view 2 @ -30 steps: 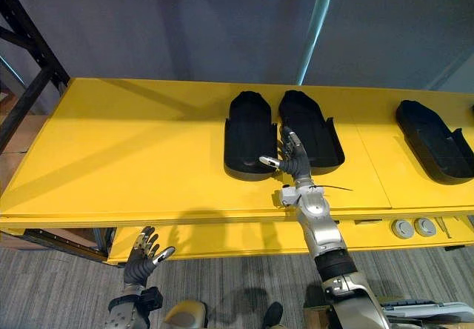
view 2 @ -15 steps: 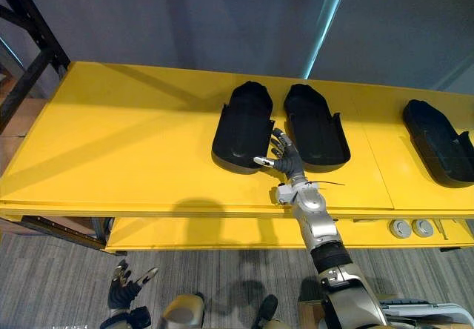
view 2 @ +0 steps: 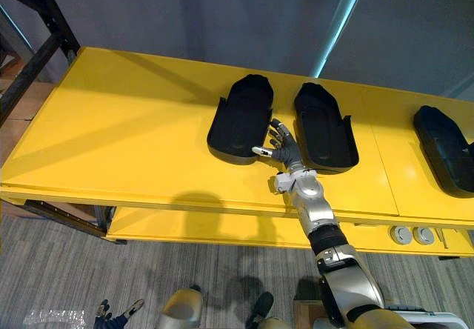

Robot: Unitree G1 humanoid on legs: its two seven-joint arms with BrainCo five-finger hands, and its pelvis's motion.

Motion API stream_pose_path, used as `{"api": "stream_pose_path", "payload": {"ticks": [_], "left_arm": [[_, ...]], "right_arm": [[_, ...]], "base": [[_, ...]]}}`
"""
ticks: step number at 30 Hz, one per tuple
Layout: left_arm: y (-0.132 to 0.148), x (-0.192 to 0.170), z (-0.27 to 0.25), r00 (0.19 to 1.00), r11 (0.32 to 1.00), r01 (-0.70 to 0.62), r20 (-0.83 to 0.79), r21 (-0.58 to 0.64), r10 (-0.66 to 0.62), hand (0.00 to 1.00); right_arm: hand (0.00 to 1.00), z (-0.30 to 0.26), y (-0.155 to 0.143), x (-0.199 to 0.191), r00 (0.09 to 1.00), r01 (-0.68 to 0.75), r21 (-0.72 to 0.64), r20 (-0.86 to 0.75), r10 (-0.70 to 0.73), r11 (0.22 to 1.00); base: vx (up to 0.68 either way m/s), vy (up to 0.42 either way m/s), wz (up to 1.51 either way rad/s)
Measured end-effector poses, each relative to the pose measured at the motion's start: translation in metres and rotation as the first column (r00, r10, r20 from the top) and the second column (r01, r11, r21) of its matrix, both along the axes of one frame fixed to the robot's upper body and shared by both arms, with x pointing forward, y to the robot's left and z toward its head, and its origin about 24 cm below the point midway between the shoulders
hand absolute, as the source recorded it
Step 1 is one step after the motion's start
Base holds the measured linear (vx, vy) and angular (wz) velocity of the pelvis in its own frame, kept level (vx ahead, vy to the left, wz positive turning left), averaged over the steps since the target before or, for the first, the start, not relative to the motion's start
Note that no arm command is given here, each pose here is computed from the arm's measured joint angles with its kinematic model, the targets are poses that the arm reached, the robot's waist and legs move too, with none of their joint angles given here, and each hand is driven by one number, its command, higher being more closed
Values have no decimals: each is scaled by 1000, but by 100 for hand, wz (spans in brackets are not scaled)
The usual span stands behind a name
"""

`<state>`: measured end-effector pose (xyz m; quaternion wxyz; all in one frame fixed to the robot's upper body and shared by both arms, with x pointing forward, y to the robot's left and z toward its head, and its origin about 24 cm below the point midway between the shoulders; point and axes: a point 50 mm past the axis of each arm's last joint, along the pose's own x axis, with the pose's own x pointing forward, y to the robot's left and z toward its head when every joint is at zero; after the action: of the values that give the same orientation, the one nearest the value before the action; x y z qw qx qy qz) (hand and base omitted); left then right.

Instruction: Walk over and take plastic housings, then place them on the shelf

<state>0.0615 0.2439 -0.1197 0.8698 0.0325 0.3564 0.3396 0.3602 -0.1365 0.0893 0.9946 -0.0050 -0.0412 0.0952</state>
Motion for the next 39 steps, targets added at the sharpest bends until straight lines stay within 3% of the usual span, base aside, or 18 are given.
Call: {"api": "stream_pose_path", "payload": {"ticks": [9, 21, 30, 39], "left_arm": [[-5, 13, 1, 999, 1000, 9, 36, -21, -8, 0], [-5, 13, 0, 999, 999, 19, 38, -28, -18, 0], [-4, 14, 0, 998, 998, 40, 41, -38, -39, 0], [-11, 17, -1, 996, 995, 80, 43, -53, -78, 0]], "right_arm": [[0, 10, -7, 6, 998, 50, -48, 43, -48, 998], [0, 35, -16, 28, 996, -36, -247, 65, 53, 968], [0, 47, -20, 36, 992, -69, -278, 81, 95, 958], [0, 63, -25, 40, 988, 52, -262, 156, -11, 964]], "base": [[-4, 1, 0], [-5, 1, 0], [-9, 16, 9], [-2, 8, -1]]}}
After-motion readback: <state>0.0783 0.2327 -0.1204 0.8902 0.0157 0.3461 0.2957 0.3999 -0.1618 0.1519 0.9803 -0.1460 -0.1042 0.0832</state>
